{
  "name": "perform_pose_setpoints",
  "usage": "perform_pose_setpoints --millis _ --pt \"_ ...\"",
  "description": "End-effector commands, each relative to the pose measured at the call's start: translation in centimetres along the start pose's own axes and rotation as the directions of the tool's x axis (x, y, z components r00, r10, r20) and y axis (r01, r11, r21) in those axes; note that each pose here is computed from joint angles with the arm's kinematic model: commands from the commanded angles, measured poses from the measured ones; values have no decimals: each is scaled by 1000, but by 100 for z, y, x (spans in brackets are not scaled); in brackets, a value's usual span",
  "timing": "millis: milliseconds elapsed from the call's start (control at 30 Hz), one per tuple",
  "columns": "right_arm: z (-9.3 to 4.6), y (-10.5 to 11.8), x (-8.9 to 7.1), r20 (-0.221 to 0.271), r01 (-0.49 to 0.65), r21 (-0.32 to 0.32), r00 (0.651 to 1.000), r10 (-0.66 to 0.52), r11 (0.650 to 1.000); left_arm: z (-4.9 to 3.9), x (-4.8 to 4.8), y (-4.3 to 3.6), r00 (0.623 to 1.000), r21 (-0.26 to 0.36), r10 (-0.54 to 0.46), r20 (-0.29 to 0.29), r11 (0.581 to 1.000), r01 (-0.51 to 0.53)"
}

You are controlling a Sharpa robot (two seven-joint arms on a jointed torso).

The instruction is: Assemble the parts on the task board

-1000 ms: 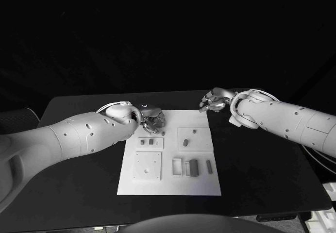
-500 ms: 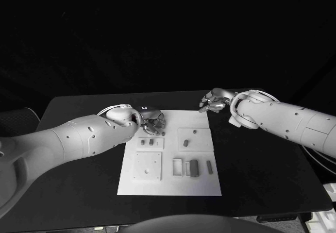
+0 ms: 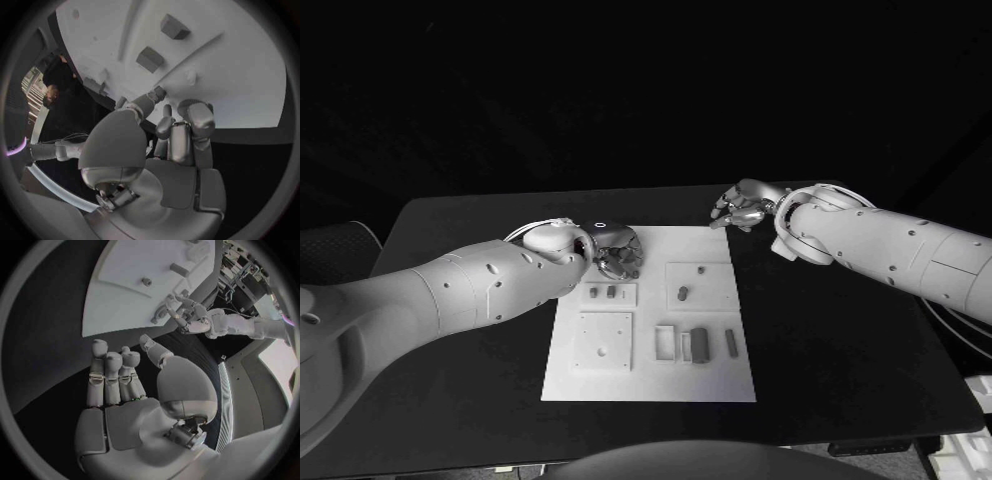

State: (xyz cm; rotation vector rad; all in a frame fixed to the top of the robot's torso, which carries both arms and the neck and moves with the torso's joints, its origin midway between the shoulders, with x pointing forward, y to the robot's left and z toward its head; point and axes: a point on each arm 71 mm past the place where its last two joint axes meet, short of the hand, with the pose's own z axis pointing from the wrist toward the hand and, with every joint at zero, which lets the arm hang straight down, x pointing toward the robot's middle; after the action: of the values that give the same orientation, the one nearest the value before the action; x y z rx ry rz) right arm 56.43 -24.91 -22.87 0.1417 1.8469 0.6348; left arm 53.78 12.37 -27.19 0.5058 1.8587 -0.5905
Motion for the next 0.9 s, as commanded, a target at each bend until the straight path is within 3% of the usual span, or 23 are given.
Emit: perform_pose_setpoints --millis 33,467,900 --pt "1 13 -13 18 -13 -19 1000 14 1000 12 -11 -31 1000 15 -9 12 1000 9" --pt "5 28 -7 18 -14 -22 1000 14 1000 29 -7 -46 1000 19 -12 10 1000 12" --pt "10 58 12 9 -16 -27 1000 16 1000 44 62 -32 1000 11 -16 18 1000 16"
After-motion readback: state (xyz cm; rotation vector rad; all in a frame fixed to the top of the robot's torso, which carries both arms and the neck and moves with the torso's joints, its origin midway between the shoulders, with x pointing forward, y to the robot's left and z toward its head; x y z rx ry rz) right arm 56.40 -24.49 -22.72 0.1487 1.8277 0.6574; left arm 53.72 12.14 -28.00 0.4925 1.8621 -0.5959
